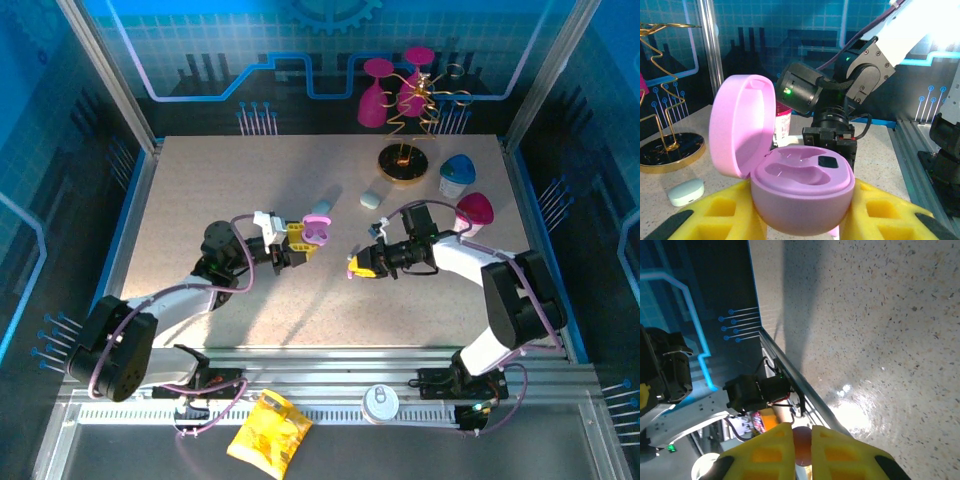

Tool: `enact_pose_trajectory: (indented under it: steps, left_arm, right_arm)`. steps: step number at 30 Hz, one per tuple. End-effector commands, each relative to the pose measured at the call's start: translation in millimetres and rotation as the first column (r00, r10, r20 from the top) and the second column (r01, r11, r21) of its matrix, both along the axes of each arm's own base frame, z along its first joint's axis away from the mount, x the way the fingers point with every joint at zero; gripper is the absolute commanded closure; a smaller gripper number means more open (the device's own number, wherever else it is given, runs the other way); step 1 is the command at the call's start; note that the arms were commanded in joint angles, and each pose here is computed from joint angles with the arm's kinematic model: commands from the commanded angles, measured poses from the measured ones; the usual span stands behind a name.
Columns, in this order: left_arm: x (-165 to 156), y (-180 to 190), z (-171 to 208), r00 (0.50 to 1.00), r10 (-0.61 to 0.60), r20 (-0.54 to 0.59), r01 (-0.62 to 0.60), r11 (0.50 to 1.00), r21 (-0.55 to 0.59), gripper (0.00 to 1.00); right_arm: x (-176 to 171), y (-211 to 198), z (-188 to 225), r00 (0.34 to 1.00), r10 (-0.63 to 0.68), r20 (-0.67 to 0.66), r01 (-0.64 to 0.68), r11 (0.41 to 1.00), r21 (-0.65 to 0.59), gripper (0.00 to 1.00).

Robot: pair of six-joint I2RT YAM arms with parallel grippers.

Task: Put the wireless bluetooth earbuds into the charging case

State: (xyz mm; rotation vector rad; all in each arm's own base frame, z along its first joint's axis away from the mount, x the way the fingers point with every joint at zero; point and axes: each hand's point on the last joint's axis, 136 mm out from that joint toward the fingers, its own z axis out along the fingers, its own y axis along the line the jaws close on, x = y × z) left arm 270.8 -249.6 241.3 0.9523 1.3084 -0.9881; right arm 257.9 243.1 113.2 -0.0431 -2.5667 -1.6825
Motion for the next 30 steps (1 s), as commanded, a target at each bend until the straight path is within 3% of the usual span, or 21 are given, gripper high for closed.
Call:
enact_pose_trajectory:
  steps: [1,6,16,30]
  left_arm:
    - [-3.0,1.0,2.4,0.999,0.009,0.035,-0.01,1.0,0.008,0.67]
    - [-4.0,1.6,1.8,0.999,0.01,0.035,-0.011,1.0,0.009,0.67]
    - [1.9,3.6,-0.2,0.997,0.049,0.06,-0.049,0.999,-0.003,0.68]
    - [50.4,16.3,-6.1,0.935,0.323,0.146,-0.318,0.946,-0.058,0.68]
  right_arm:
    - [3.4,2.2,5.8,0.997,-0.018,-0.081,0.024,0.996,0.081,0.9]
    - [9.7,4.8,8.1,0.99,-0.042,-0.131,0.063,0.985,0.162,0.91]
    - [18.7,2.1,29.7,0.991,-0.115,-0.068,0.128,0.966,0.226,0.92]
    - [21.9,13.1,122.4,0.976,-0.164,0.146,0.112,0.943,0.313,0.92]
